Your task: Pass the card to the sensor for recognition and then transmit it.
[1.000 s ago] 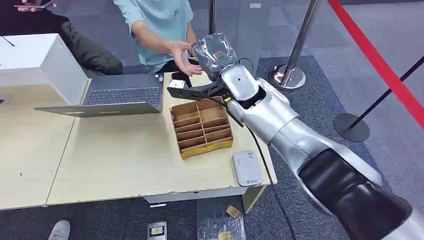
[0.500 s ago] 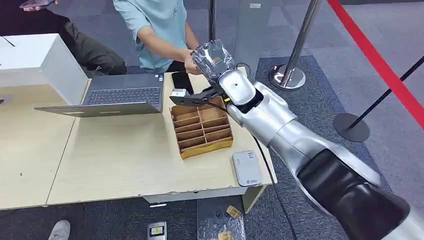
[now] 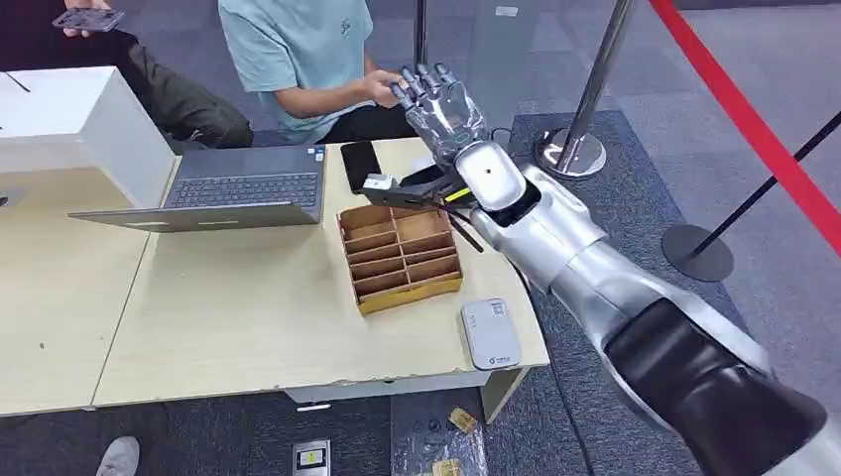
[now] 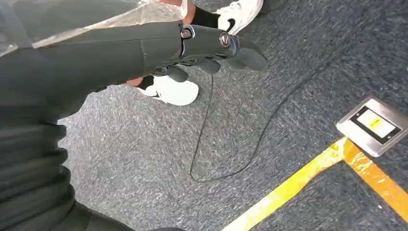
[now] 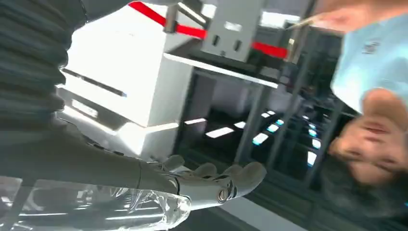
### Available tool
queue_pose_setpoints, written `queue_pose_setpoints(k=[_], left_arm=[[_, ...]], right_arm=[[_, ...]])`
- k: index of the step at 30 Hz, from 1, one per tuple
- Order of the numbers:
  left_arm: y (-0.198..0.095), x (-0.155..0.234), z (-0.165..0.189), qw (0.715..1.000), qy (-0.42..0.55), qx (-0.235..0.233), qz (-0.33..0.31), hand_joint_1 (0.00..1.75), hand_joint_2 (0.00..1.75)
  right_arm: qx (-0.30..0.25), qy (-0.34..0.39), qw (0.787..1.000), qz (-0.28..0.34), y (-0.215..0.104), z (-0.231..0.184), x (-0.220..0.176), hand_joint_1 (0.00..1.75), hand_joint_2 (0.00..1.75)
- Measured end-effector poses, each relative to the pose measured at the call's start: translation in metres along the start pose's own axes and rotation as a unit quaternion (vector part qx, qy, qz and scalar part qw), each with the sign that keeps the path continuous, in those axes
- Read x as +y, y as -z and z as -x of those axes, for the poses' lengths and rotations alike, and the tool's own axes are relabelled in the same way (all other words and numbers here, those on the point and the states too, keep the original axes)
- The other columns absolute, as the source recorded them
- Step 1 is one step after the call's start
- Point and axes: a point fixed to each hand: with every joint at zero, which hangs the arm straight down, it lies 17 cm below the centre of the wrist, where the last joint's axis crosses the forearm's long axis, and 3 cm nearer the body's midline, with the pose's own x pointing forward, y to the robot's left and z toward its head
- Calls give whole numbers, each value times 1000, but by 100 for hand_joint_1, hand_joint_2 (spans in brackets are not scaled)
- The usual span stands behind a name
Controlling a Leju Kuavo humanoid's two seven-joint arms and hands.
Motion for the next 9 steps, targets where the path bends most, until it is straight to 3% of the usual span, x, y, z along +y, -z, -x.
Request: queue_pose_setpoints(k=[9], left_arm=[[0,2,2,1000,-1,0,-9,0,175]], right_arm=[[111,-12,994,-14,-51,107,22,0,175]])
